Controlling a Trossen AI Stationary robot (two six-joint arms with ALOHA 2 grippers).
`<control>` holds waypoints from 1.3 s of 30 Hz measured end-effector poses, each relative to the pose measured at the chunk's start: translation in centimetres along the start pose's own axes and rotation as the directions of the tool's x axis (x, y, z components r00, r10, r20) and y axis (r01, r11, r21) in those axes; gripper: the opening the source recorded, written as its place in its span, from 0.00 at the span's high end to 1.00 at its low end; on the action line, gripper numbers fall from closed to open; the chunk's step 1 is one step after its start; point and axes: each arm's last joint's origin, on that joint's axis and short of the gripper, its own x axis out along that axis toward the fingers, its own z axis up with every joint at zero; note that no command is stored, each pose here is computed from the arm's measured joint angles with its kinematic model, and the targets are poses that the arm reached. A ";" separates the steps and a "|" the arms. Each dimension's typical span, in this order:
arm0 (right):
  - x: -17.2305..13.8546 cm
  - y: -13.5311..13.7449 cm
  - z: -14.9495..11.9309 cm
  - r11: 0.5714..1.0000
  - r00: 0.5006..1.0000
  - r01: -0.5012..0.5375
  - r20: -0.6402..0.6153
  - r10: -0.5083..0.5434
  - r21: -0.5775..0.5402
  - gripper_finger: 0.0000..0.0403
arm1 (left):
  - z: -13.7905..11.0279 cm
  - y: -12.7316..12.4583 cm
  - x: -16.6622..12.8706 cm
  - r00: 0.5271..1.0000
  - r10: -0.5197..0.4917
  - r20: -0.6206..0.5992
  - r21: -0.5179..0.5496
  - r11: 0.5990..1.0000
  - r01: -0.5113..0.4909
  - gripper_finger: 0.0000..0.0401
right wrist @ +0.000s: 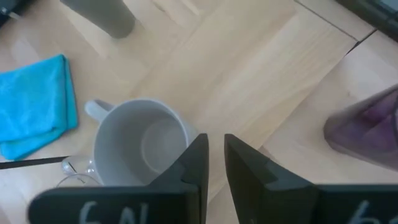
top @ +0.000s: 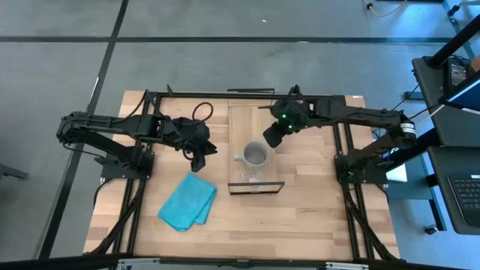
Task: Stack small to large cups/mugs on shelf
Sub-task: Put the light green cup on the shelf
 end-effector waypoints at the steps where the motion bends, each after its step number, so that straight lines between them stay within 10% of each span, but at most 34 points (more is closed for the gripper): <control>1: -0.2 -0.1 0.0 1.000 1.000 -0.003 0.006 0.003 0.002 0.87 | 0.0 0.0 0.0 1.000 0.000 0.000 0.000 1.000 0.000 0.84; 9: -1.5 -0.8 0.3 1.000 0.999 0.007 0.053 -0.009 0.027 0.87 | 0.2 0.6 0.0 1.000 0.022 0.010 -0.050 0.998 -0.022 0.84; 19: -4.5 -2.2 0.2 0.983 0.960 0.136 0.227 -0.161 0.123 0.80 | -1.8 4.4 -0.4 0.945 0.203 -0.257 -0.154 0.957 -0.248 0.81; 30: -5.6 -4.7 1.0 0.963 0.932 0.214 0.262 -0.251 0.161 0.57 | -2.0 7.0 -0.1 0.906 0.233 -0.353 -0.405 0.835 -0.373 0.72; 39: -5.9 -6.9 1.8 0.956 0.929 0.229 0.250 -0.271 0.185 0.57 | -2.7 8.6 4.0 0.818 0.215 -0.534 -0.387 0.798 -0.462 0.72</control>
